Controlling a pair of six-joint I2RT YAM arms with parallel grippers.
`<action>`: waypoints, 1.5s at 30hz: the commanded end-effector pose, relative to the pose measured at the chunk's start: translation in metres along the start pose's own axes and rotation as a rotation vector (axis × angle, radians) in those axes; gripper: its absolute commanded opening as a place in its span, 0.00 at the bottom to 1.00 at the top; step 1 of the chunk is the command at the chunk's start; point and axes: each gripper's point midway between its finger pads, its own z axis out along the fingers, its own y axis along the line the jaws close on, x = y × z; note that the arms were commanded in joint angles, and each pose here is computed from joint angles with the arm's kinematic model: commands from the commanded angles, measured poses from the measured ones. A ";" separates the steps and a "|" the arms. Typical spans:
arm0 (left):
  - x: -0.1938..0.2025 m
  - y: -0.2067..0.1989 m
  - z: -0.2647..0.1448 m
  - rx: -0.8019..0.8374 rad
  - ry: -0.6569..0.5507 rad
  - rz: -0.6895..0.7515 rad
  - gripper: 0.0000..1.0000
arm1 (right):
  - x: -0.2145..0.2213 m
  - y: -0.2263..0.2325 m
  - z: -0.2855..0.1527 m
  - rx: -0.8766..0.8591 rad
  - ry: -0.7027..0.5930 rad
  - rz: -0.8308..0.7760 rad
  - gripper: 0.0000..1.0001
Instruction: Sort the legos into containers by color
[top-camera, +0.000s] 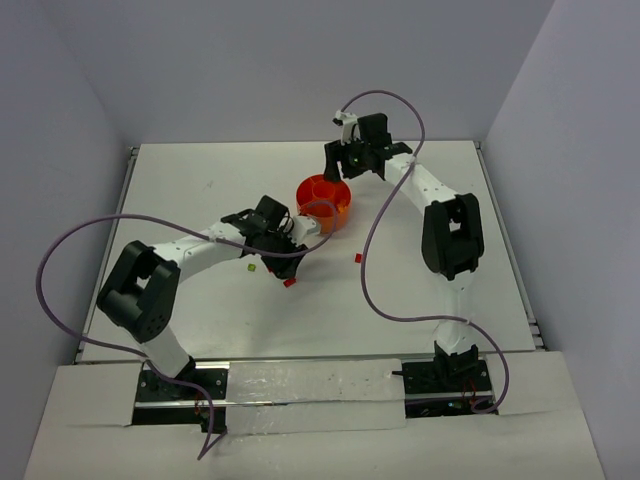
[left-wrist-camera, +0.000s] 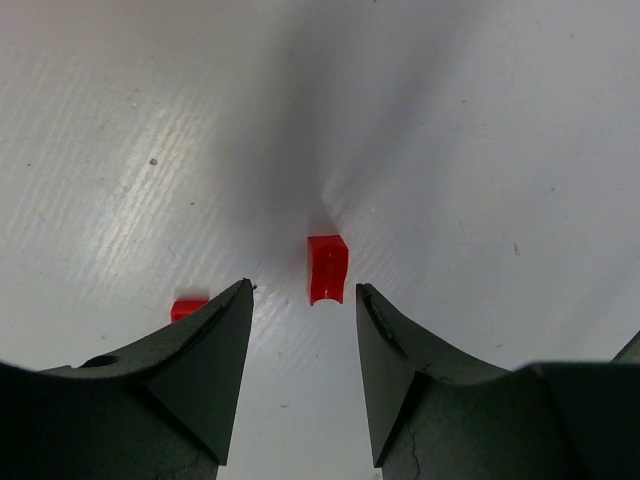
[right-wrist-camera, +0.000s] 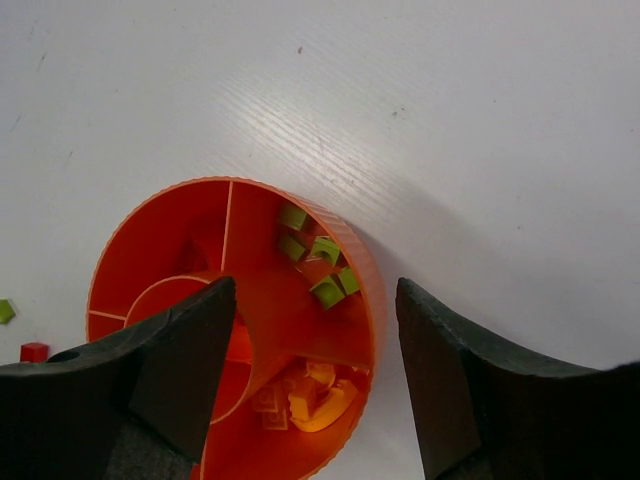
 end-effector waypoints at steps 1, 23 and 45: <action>0.008 -0.015 0.008 0.050 0.040 0.035 0.55 | -0.045 0.011 -0.038 0.009 -0.111 -0.026 0.73; 0.004 -0.021 0.016 -0.014 0.051 0.066 0.16 | -0.059 0.008 -0.101 0.087 -0.173 -0.031 0.91; -0.226 0.097 -0.083 -0.097 -0.621 -0.192 0.00 | -0.011 0.006 -0.165 0.118 -0.151 -0.058 1.00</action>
